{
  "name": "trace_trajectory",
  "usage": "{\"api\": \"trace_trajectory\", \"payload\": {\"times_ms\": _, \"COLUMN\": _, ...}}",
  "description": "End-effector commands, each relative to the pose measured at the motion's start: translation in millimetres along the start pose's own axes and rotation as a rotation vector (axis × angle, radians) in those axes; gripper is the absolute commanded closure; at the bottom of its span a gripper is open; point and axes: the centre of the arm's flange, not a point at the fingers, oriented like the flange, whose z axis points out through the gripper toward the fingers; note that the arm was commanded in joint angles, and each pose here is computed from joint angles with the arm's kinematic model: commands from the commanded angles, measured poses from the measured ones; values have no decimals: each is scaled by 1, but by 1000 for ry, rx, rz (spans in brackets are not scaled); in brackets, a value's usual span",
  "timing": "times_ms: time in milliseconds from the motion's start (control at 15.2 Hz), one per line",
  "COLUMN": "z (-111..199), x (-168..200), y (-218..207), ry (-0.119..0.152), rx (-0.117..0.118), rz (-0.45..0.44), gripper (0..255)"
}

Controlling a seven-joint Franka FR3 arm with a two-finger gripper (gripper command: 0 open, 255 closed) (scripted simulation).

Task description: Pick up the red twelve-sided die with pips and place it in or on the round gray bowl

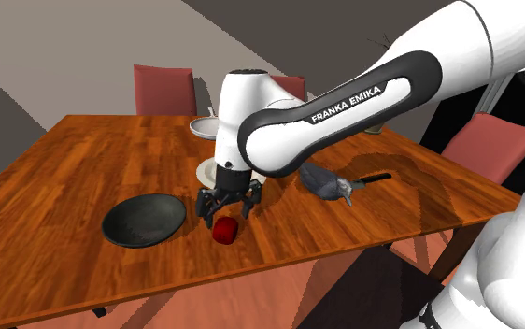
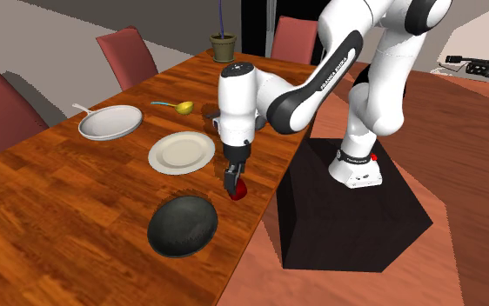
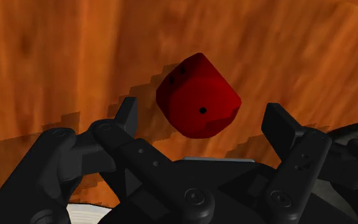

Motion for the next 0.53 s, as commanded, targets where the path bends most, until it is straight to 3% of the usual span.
{"api": "trace_trajectory", "payload": {"times_ms": 0, "z": 11, "x": 0, "y": -1, "ry": 1, "rx": 1, "rz": 0, "gripper": 0}}
{"api": "trace_trajectory", "payload": {"times_ms": 462, "z": 24, "x": 0, "y": -1, "ry": 1, "rx": 1, "rz": 0, "gripper": 0}}
